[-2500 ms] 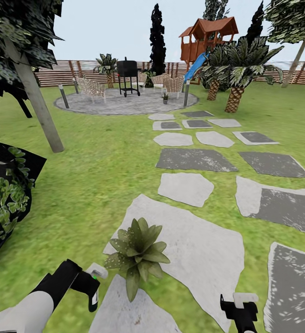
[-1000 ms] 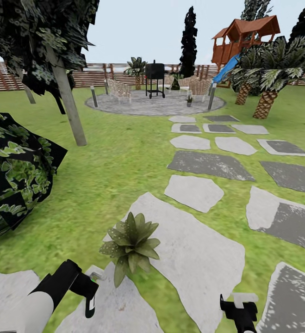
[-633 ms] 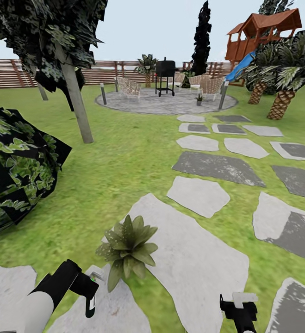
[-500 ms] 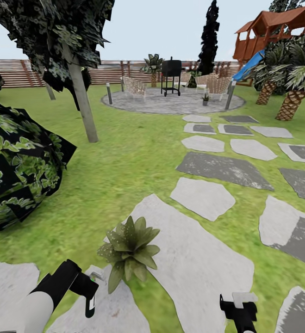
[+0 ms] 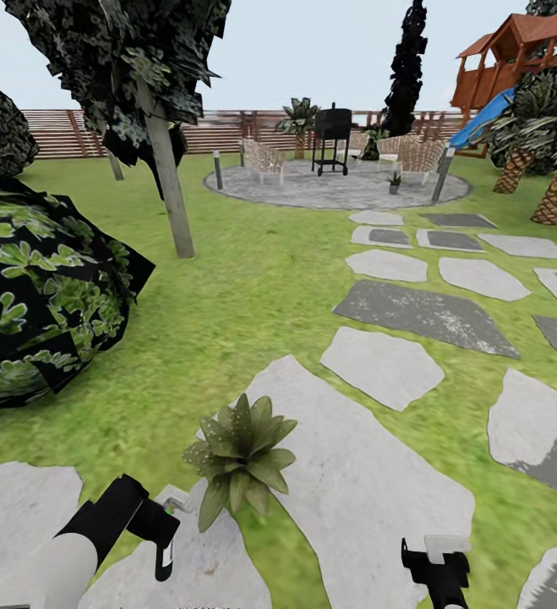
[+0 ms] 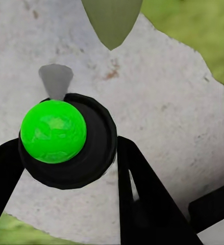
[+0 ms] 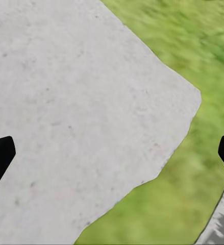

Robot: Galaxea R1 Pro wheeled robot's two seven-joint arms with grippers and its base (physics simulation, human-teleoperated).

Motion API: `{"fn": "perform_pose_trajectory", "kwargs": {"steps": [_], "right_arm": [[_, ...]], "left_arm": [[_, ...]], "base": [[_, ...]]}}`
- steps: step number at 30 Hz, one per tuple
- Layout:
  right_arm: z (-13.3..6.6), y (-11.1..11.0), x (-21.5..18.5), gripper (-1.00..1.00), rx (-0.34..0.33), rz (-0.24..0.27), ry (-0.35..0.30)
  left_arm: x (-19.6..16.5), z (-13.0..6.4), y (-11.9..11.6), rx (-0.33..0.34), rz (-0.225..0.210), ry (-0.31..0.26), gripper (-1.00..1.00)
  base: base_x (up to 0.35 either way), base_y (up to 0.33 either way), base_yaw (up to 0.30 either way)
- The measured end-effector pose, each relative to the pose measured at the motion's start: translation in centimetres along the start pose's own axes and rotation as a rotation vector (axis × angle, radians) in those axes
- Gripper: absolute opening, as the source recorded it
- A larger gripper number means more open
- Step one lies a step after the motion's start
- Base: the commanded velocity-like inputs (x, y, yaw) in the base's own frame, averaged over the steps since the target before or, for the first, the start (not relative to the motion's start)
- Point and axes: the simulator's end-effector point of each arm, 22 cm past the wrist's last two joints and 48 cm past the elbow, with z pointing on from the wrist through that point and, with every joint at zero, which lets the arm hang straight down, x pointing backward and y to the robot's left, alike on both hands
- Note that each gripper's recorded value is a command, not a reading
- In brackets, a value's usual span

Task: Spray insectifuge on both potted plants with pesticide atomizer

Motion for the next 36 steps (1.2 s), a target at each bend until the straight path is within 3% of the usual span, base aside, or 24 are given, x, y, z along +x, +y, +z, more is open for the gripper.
{"fn": "perform_pose_trajectory", "kwargs": {"steps": [11, 20, 26, 32, 36], "right_arm": [[0.0, 0.0, 0.0, 1.0, 0.0, 0.0, 0.0], [0.0, 0.0, 0.0, 1.0, 0.0, 0.0, 0.0], [0.0, -0.1, 0.0, 1.0, 0.0, -0.001, 0.0], [0.0, -0.2, 0.0, 1.0, 0.0, -0.004, 0.0], [0.1, -0.3, 0.0, 1.0, 0.001, -0.004, 0.0]], "left_arm": [[-0.1, 0.0, 0.0, 0.0, -0.003, -0.002, -1.0], [0.9, 0.4, -0.1, 0.003, -0.003, 0.021, -1.0], [2.0, 0.9, -0.4, 0.004, 0.01, 0.052, -1.0], [3.3, 1.2, 1.4, -0.094, 0.046, 0.089, -1.0], [3.4, 1.4, 1.5, -0.113, 0.046, 0.09, -1.0]], "base": [[-0.073, -0.229, 0.056], [-0.002, -0.01, 0.269], [0.0, 0.0, 0.063], [0.0, 0.0, 0.001], [0.0, 0.0, 0.0]]}}
